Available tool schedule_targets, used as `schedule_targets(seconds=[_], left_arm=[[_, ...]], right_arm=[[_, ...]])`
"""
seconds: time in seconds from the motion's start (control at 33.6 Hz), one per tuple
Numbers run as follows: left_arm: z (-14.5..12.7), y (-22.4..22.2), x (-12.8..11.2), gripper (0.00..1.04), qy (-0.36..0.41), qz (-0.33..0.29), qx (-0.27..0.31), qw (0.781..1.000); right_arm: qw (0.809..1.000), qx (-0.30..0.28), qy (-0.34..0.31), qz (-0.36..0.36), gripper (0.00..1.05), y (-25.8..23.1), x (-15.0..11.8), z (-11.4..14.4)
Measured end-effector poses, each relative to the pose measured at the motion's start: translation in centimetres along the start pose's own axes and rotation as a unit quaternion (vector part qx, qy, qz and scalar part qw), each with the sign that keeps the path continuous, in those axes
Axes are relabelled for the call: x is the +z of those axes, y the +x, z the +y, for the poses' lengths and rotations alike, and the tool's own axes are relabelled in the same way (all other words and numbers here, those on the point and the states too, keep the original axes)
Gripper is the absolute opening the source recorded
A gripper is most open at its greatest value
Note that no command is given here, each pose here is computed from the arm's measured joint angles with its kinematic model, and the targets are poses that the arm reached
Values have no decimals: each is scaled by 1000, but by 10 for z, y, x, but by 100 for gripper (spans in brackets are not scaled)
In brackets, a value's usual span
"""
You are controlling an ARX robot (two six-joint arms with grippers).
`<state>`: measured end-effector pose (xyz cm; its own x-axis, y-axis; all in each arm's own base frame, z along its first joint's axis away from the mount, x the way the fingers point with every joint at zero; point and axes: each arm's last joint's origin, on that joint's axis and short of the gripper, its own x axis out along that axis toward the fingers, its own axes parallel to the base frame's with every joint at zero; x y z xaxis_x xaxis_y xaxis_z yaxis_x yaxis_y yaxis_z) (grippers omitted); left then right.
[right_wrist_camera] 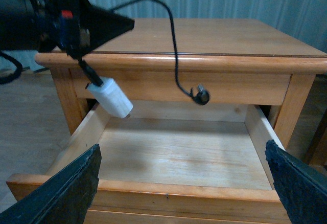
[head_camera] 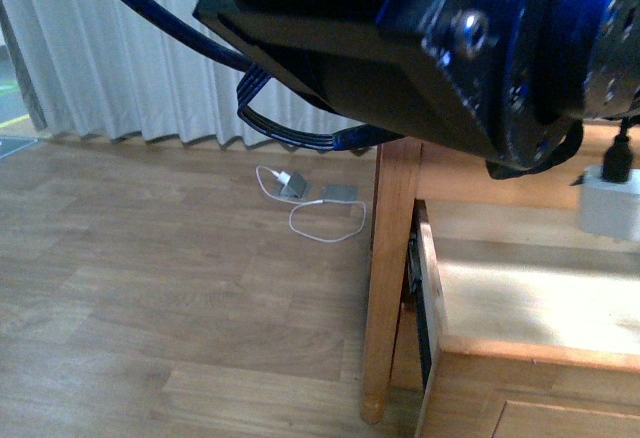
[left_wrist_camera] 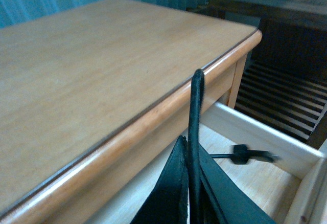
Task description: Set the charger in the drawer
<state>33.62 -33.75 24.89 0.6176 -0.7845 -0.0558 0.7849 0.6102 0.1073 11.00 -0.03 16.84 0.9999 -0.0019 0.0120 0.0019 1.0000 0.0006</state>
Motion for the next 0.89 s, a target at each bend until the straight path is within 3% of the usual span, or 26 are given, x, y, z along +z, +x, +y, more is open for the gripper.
schedule_targets(seconds=[0.21,0.48,0.6,0.68,0.77,0.89], left_arm=[[3,9,-26,7,-7,38,6,999],[10,6,-27,59,14,43,49,998],[21,-10,-14,81,23,38,96,994],[34,-35,9,98,27,18,137,990],[48,-69,32,98,29,-3,175,984],[63,-121,47,98,37,-14,232,972]], right_arm=[[1000,0,0,0,96,0,0,0],[1000,0,0,0,96,0,0,0],[1000,0,0,0,96,0,0,0],[1000,0,0,0,96,0,0,0],[1000,0,0,0,96,0,0,0],[1000,0,0,0,96,0,0,0]])
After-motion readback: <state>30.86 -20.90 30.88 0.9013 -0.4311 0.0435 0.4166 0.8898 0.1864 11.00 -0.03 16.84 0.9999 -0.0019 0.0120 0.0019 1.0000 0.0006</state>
